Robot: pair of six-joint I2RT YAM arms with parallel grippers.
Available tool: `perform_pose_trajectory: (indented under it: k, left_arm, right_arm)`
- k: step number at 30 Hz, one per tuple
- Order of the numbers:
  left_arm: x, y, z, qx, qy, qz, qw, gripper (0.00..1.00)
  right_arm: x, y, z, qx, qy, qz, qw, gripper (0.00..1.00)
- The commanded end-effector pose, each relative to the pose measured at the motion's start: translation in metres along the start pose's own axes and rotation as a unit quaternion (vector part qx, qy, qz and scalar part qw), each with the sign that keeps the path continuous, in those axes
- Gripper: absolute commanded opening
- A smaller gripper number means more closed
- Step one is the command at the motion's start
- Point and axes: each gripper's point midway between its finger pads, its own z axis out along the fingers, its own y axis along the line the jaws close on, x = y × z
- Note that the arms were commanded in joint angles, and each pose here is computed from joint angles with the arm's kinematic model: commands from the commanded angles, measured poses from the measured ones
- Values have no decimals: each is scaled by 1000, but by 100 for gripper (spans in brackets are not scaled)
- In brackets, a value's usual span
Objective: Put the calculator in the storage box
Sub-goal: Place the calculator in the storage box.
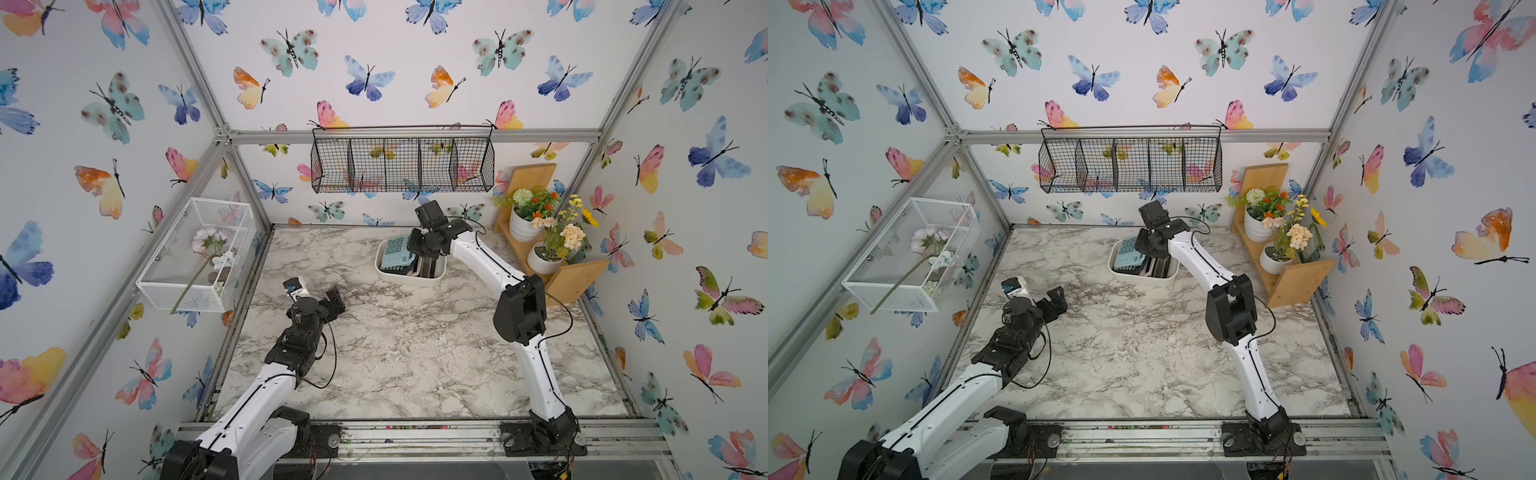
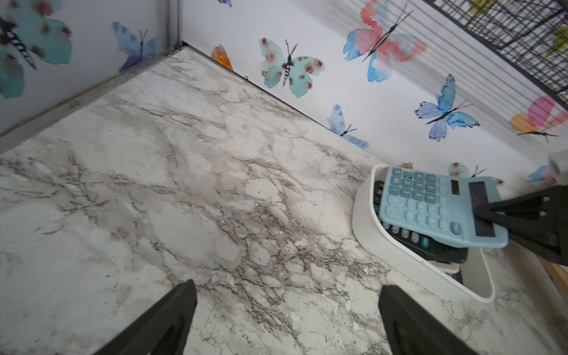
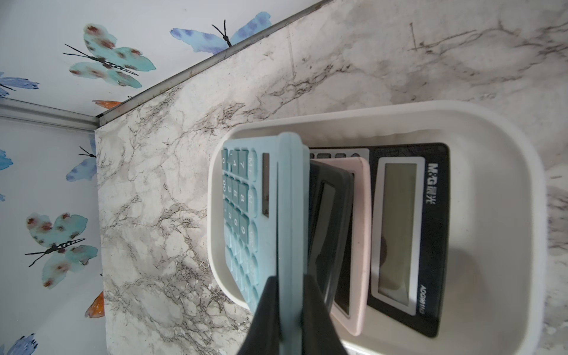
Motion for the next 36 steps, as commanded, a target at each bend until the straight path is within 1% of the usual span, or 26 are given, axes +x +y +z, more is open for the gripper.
perform_pose_trajectory:
  k: [1,4,7,10,13,18,20,22,24,26,30,32,34,36]
  left_arm:
    - [-2,-38,0,97,9,23,995,99]
    - [5,-57,2,146,31,33,988,99]
    - [16,-75,4,195,59,43,978,99]
    - [25,-86,7,221,83,49,971,99]
    - [33,-89,10,224,99,56,968,99]
    - [36,-88,13,216,107,60,969,99]
    - [36,-87,14,212,109,61,969,99]
    - [37,-86,15,209,111,61,970,99]
    - [38,-86,16,206,113,61,970,99]
    - [38,-84,16,203,113,63,971,99]
    - [37,-80,17,191,110,64,973,99]
    - [35,-79,16,186,105,64,975,99]
    - [32,-76,16,179,99,62,977,99]
    - [30,-75,16,174,92,62,978,99]
  right_arm:
    - [-1,4,4,-3,0,4,1000,6]
    - [1,3,8,-2,6,5,1000,8]
    - [4,3,12,-3,10,4,1000,9]
    - [6,1,16,-1,15,3,1000,10]
    - [10,0,20,-2,23,3,1000,11]
    - [16,-1,25,-1,36,0,999,15]
    - [19,-2,26,0,41,-1,999,19]
    - [21,-5,26,4,41,-2,999,26]
    - [22,-6,23,3,40,-3,999,31]
    - [21,-6,19,2,37,-3,999,34]
    - [13,0,-1,-8,16,-5,1000,40]
    - [3,9,-23,-23,-18,-11,1000,41]
    - [-9,19,-48,-38,-55,-19,998,47]
    - [-19,27,-73,-53,-87,-29,994,49]
